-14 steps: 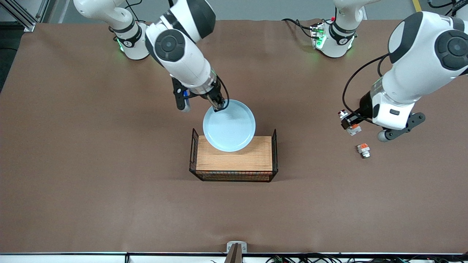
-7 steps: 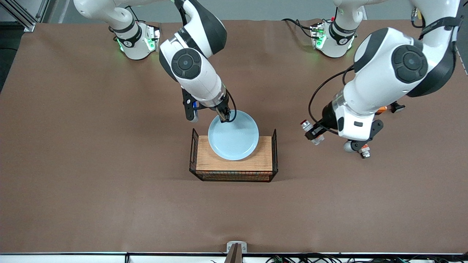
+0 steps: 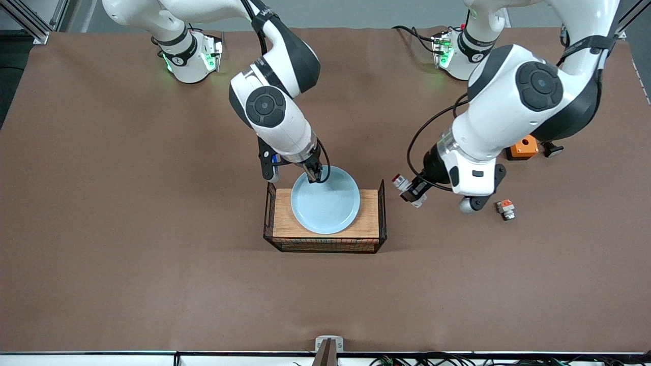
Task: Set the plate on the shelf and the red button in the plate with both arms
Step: 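Lower the plate into the tray while the left gripper brings the switch over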
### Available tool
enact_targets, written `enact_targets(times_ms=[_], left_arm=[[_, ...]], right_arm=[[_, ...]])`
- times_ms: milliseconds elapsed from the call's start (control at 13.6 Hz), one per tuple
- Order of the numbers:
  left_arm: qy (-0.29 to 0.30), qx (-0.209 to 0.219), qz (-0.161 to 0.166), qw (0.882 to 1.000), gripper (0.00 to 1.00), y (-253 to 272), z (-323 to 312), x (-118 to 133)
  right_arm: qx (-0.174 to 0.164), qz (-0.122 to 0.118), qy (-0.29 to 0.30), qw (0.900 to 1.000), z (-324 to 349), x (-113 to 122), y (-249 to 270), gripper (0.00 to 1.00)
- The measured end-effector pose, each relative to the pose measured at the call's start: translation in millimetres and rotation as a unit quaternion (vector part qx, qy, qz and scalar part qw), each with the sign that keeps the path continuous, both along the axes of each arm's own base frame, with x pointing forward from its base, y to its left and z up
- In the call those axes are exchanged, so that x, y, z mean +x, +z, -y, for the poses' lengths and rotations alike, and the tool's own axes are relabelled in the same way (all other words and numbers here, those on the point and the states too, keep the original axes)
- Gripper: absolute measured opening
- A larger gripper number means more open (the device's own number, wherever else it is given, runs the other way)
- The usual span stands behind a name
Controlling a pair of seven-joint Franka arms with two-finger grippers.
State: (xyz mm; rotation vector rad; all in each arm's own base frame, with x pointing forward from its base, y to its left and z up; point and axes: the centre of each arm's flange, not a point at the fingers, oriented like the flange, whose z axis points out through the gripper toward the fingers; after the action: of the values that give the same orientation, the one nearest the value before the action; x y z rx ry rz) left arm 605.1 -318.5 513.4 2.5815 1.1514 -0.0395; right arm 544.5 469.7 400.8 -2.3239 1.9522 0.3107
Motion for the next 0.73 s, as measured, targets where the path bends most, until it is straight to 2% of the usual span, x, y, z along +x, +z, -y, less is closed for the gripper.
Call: enact_targets(times_ms=[441,588,734], left_arm=[[0.048,-0.049,0.010,0.998,0.41,-17,43,-1],[0.066,-0.062,0.011,0.996,0.41,-22,57,-3],[0.076,-0.064,0.004,0.995,0.41,-31,74,-9]], right_arm=[[-0.012,-0.003,0.003,1.000,-3,6,-30,0.09],[-0.014,-0.004,0.002,1.000,-3,7,-36,0.25],[-0.013,-0.002,0.002,1.000,-2,9,-34,0.48]])
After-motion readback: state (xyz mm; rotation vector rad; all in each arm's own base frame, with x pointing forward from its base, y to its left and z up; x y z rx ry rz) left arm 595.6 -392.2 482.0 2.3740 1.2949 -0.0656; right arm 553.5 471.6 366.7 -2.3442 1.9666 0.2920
